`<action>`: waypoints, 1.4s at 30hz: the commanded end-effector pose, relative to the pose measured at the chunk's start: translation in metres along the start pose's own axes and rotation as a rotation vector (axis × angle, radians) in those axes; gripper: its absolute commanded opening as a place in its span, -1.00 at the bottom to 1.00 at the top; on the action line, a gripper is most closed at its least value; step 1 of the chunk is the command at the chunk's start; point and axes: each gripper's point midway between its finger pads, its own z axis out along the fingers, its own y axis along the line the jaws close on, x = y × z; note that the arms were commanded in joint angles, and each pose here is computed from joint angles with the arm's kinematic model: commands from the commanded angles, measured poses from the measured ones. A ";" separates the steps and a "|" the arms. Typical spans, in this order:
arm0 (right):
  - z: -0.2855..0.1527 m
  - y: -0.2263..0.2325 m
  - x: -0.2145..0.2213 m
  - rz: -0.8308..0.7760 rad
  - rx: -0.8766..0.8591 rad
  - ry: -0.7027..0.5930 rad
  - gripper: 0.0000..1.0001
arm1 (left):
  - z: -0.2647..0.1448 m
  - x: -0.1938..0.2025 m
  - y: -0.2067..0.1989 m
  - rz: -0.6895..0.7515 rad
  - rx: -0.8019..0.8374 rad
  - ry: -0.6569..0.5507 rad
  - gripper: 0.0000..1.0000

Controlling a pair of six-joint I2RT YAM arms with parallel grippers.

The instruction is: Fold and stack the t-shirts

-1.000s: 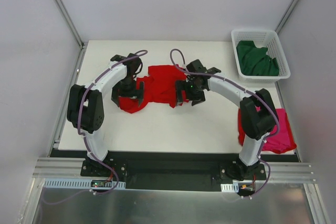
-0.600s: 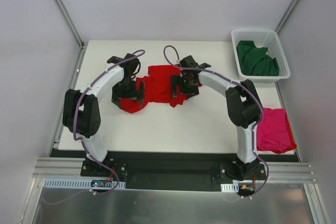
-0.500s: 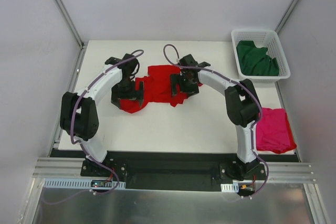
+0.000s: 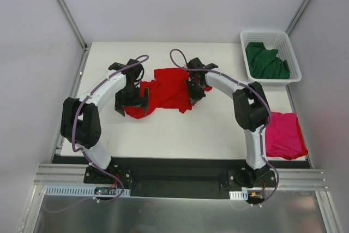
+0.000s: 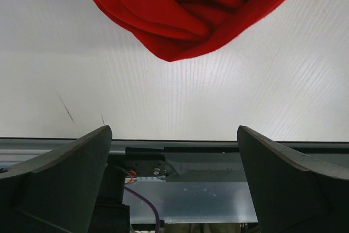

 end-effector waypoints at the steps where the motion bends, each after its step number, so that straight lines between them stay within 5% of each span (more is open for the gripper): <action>1: -0.109 0.009 -0.003 -0.036 0.004 -0.072 -0.98 | -0.012 -0.005 -0.009 -0.010 0.034 -0.038 0.99; 9: -0.208 0.004 0.036 -0.061 0.041 -0.114 -0.98 | -0.013 -0.016 -0.016 -0.007 0.050 -0.048 0.99; 12: -0.210 0.007 0.067 -0.062 0.013 0.012 -0.93 | -0.012 -0.017 -0.017 -0.009 0.052 -0.046 0.98; 13: -0.206 0.002 0.082 -0.067 0.038 0.052 -0.61 | -0.012 -0.018 -0.018 -0.007 0.057 -0.045 0.99; 14: -0.205 -0.001 0.085 -0.074 0.056 0.041 0.44 | -0.012 -0.018 -0.018 -0.007 0.059 -0.041 0.98; 15: -0.206 -0.005 0.090 -0.073 0.078 0.028 0.85 | -0.012 -0.018 -0.019 -0.008 0.063 -0.044 0.99; 16: -0.210 -0.012 0.085 -0.069 0.107 -0.036 0.92 | -0.012 -0.018 -0.019 -0.005 0.065 -0.040 0.99; 27: -0.159 -0.091 0.072 0.022 0.354 -0.044 0.93 | -0.012 -0.023 -0.026 -0.002 0.087 -0.044 0.99; 37: -0.101 -0.123 0.032 0.127 0.382 -0.019 0.97 | -0.004 -0.084 -0.073 0.100 0.089 -0.106 0.97; 40: -0.102 -0.124 0.021 0.184 0.348 -0.034 0.97 | 0.013 -0.096 -0.082 0.116 0.090 -0.079 0.75; 42: -0.110 -0.123 0.012 0.218 0.318 -0.055 0.96 | 0.025 -0.100 -0.083 0.127 0.075 -0.066 0.42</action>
